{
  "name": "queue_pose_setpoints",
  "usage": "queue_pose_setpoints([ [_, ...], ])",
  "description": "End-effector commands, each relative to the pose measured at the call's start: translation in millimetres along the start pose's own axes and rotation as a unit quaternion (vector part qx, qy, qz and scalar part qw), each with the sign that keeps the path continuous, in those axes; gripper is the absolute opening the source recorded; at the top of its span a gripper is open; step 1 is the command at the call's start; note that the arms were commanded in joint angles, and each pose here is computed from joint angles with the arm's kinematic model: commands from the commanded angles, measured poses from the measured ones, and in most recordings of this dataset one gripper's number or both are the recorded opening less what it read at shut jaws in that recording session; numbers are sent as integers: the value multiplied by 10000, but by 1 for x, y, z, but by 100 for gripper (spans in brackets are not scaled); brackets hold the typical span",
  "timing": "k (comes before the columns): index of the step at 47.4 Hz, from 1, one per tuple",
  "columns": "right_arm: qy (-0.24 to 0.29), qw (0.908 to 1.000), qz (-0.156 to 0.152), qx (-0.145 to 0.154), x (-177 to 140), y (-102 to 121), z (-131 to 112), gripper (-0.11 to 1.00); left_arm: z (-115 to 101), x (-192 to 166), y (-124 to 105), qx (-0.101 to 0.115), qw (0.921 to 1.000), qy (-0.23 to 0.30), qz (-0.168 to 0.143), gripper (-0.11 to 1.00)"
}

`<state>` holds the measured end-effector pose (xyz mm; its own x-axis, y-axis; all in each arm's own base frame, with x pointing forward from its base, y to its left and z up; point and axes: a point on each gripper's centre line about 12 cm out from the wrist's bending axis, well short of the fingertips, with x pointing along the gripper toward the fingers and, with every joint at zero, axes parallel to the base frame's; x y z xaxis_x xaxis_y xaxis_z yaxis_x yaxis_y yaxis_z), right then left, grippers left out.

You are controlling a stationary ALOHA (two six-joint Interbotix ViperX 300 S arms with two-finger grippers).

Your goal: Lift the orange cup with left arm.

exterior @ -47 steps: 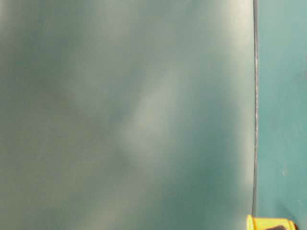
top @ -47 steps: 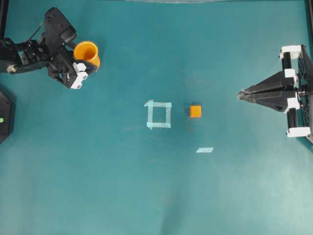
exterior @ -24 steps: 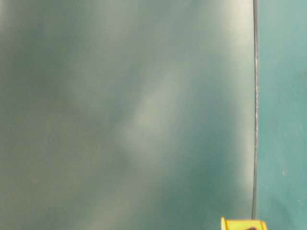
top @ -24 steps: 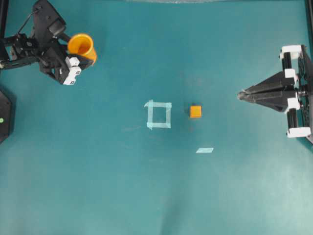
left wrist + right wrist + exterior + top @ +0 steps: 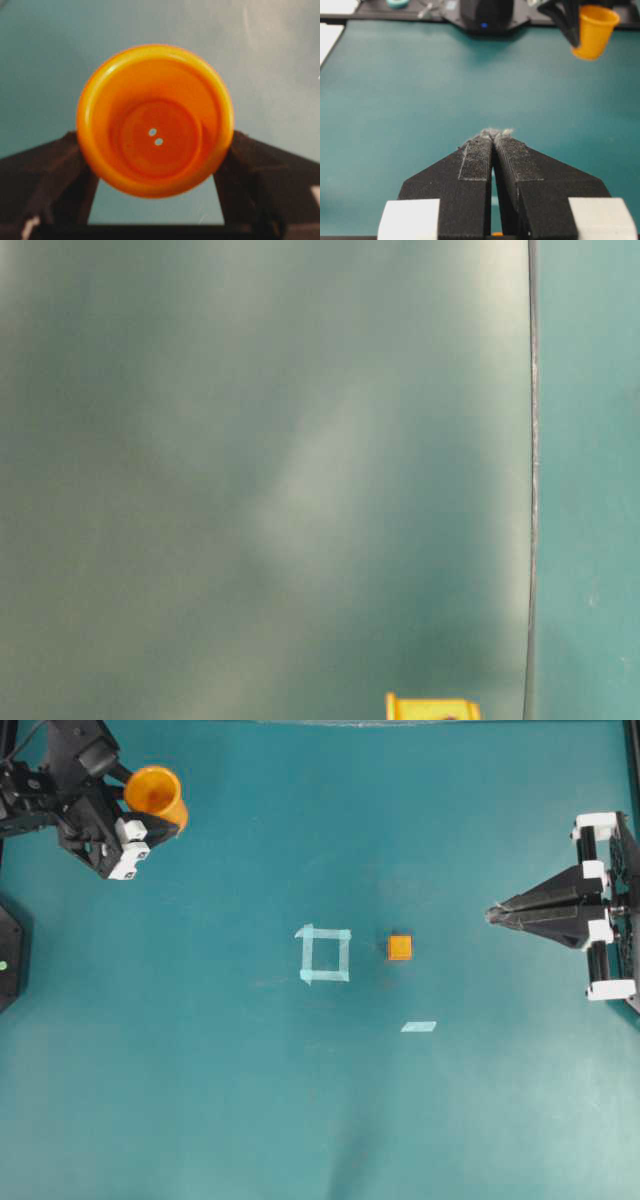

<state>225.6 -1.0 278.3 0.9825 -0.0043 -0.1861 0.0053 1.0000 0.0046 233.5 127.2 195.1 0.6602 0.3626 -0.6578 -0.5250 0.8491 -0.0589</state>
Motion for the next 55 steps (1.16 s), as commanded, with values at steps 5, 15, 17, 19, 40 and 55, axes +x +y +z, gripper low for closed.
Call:
queue_pose_setpoints([
  [5,-169,9999,8,6,0,0,13,0,15,-11,0,165,9995,-269,-1,65],
  [15,-192,9998,8,6,-1,0,14,0,20,-20,0,224,9996,-162,15,65],
  [17,-192,9998,16,5,-1,1,14,0,21,-21,0,224,9996,-147,17,65],
  [19,-192,9998,8,6,-1,0,14,0,22,-23,-1,231,9996,-147,20,65],
  [40,-215,9998,9,-1,-1,0,16,0,28,-35,-1,229,9995,-232,18,65],
  [55,-222,9998,8,-9,-1,0,16,0,35,-46,-1,227,9993,-308,17,65],
])
